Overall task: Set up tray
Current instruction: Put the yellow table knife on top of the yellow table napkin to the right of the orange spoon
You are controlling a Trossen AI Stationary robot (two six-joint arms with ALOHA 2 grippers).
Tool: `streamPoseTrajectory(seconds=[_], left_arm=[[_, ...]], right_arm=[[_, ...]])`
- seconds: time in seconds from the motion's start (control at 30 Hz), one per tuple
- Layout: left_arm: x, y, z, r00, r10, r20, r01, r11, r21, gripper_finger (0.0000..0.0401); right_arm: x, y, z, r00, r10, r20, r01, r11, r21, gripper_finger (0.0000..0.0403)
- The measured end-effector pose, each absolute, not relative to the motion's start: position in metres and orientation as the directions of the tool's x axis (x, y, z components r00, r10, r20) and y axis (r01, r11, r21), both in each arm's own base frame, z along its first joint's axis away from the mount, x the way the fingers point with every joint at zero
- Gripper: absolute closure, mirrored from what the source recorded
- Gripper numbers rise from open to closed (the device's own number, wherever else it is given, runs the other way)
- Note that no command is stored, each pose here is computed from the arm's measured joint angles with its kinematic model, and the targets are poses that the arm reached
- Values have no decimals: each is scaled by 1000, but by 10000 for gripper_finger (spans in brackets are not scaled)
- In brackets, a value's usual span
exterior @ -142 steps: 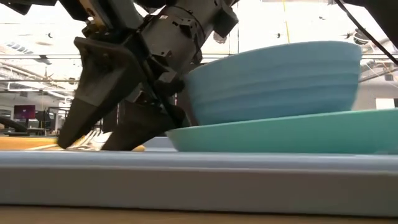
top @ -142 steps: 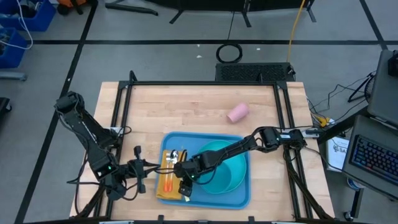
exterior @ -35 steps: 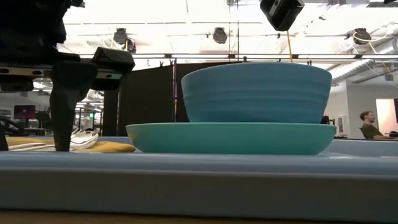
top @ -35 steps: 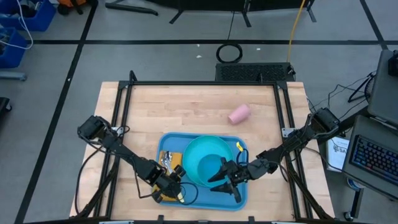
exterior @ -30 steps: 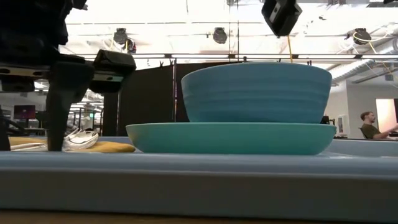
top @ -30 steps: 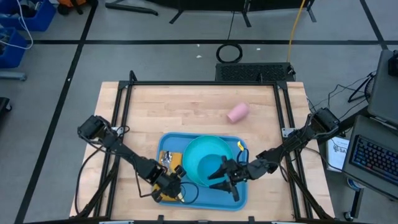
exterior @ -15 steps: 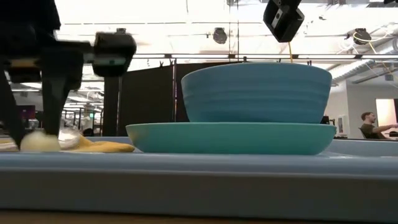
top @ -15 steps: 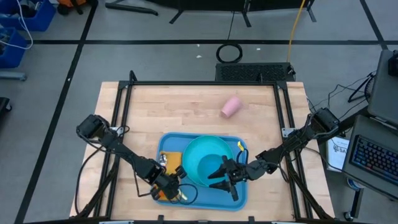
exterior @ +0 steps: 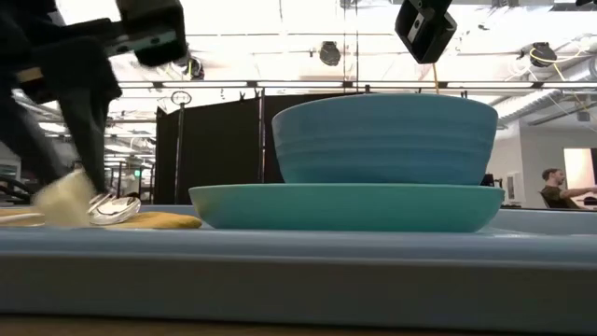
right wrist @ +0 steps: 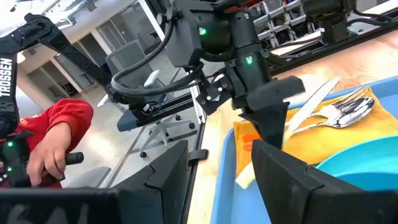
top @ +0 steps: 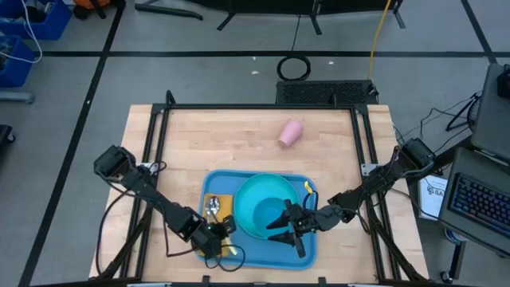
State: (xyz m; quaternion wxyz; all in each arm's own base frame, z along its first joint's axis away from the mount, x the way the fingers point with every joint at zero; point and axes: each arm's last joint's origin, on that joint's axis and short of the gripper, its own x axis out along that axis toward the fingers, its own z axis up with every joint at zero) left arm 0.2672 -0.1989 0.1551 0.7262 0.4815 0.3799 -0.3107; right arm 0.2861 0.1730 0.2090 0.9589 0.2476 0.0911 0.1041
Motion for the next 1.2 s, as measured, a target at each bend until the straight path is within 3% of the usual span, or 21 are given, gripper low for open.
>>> streamPoseTrajectory(seconds=[0.17,0.37,0.5,0.63,0.77,1.03,1.2], left_arm=[[260,-198,153,526,32,-850,833,184,522,355],[252,-198,149,478,80,-875,862,150,485,357],[249,-200,149,491,112,-864,864,64,500,351],[247,-200,151,490,115,-864,864,72,499,359],[243,-200,151,495,159,-854,865,-2,501,359],[234,-205,155,565,253,-785,825,-139,548,354],[229,-207,166,592,236,-770,804,-113,584,359]], right_arm=[[286,173,209,962,243,-125,-153,857,492,236],[286,173,209,962,243,-126,-153,858,491,236],[286,173,209,962,242,-126,-152,860,488,236],[286,173,208,962,235,-137,-143,866,480,236],[286,171,206,974,169,-152,-80,881,466,236],[283,168,200,975,162,-155,-68,873,484,236],[283,167,200,978,140,-158,-47,875,483,236]])
